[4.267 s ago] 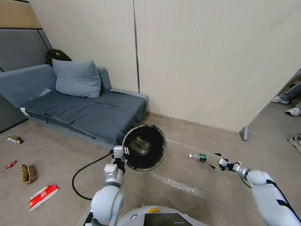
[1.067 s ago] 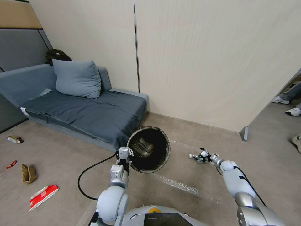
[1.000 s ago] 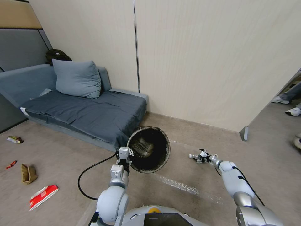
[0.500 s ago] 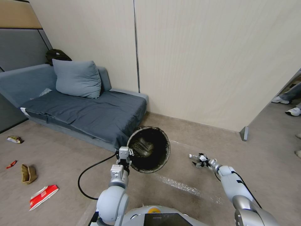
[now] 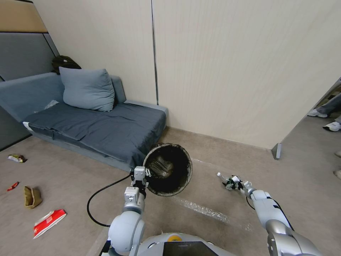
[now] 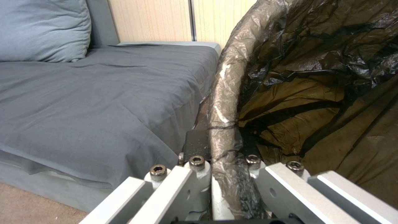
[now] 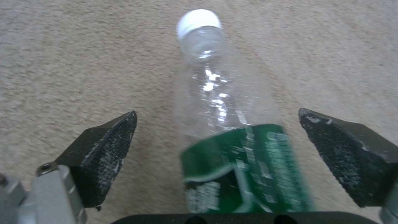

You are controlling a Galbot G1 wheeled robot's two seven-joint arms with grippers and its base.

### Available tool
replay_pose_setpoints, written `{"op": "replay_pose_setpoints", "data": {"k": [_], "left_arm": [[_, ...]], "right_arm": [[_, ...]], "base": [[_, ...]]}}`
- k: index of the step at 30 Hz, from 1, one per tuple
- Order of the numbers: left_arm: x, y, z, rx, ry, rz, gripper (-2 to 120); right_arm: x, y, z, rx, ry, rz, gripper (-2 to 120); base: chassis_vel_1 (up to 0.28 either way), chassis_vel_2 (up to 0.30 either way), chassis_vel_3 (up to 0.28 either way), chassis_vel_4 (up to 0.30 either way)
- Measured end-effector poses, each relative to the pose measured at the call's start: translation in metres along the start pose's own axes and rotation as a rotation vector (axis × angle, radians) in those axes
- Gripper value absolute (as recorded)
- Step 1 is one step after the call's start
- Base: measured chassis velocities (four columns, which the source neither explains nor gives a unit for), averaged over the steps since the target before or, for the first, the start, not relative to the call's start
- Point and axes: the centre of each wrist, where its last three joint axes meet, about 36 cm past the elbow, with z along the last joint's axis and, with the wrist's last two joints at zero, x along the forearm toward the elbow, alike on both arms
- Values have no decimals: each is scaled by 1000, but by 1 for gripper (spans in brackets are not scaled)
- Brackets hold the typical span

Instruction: Pick up the trash bin, then pick up the garbage from the floor and place it into the trash bin.

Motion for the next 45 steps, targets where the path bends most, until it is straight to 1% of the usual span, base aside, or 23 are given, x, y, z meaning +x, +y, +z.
{"op": "replay_pose_setpoints", "data": {"k": [1, 3, 4, 5, 6, 7, 8, 10, 11, 12, 15, 17, 19, 20, 22, 30, 38, 42, 43, 45], "left_arm": [[0, 0, 0, 1, -1, 0, 0], [-1, 0, 0, 1, -2, 2, 0], [-1, 0, 0, 1, -2, 2, 0], [-1, 0, 0, 1, -1, 3, 0], [-2, -1, 1, 1, 0, 5, 0], [-2, -1, 1, 1, 0, 5, 0], [-2, -1, 1, 1, 0, 5, 0], [-2, -1, 1, 1, -1, 7, 0], [-2, -1, 1, 1, -1, 7, 0], [-2, -1, 1, 1, -1, 7, 0], [-2, 0, 1, 1, -1, 8, 0], [-2, 0, 0, 1, -1, 9, 0], [-2, 0, 0, 1, -3, 10, 0], [-2, 0, 0, 1, -3, 10, 0], [-2, 0, -1, 2, -5, 11, 0], [-1, 0, -2, 2, -7, 15, 0], [-4, -1, 2, -3, 0, 23, 0], [-6, -1, 4, 1, 5, 29, 0], [-6, -1, 4, 1, 5, 29, 0], [-8, -2, 5, 1, 10, 32, 0]], "right_arm": [[-2, 2, -1, -1, -2, -2, 92], [-4, 6, -2, -4, -8, -3, 85], [-4, 6, -2, -4, -8, -3, 85], [-5, 7, -2, -5, -8, -4, 82], [-7, 11, -2, -7, -10, -7, 76], [-8, 12, -2, -9, -11, -8, 73], [-8, 12, -2, -9, -11, -8, 73], [-11, 17, -3, -14, -14, -10, 61], [-11, 19, -3, -15, -15, -11, 58], [-11, 19, -3, -15, -15, -11, 58], [-12, 22, -2, -18, -16, -13, 43], [-12, 23, -1, -18, -16, -13, 41], [-10, 24, 1, -16, -17, -11, 34], [-10, 24, 1, -16, -17, -11, 34], [-8, 22, 3, -14, -14, -9, 29], [-3, 20, 7, -11, -11, -2, 28], [-2, 29, 11, -26, -42, 35, 28], [-7, 43, 0, -37, -139, 82, 28], [-7, 43, 0, -37, -139, 82, 28], [-4, 49, -8, -33, -199, 111, 28]], "base": [[0, 0, 0, 0], [0, 0, 0, 0], [0, 0, 0, 0], [0, 0, 0, 0], [0, 0, 0, 0], [0, 0, 0, 0], [0, 0, 0, 0], [0, 0, 0, 0], [0, 0, 0, 0], [0, 0, 0, 0], [0, 0, 0, 0], [0, 0, 0, 0], [0, 0, 0, 0], [0, 0, 0, 0], [0, 0, 0, 0], [0, 0, 0, 0], [0, 0, 0, 0], [0, 0, 0, 0], [0, 0, 0, 0], [0, 0, 0, 0]]}}
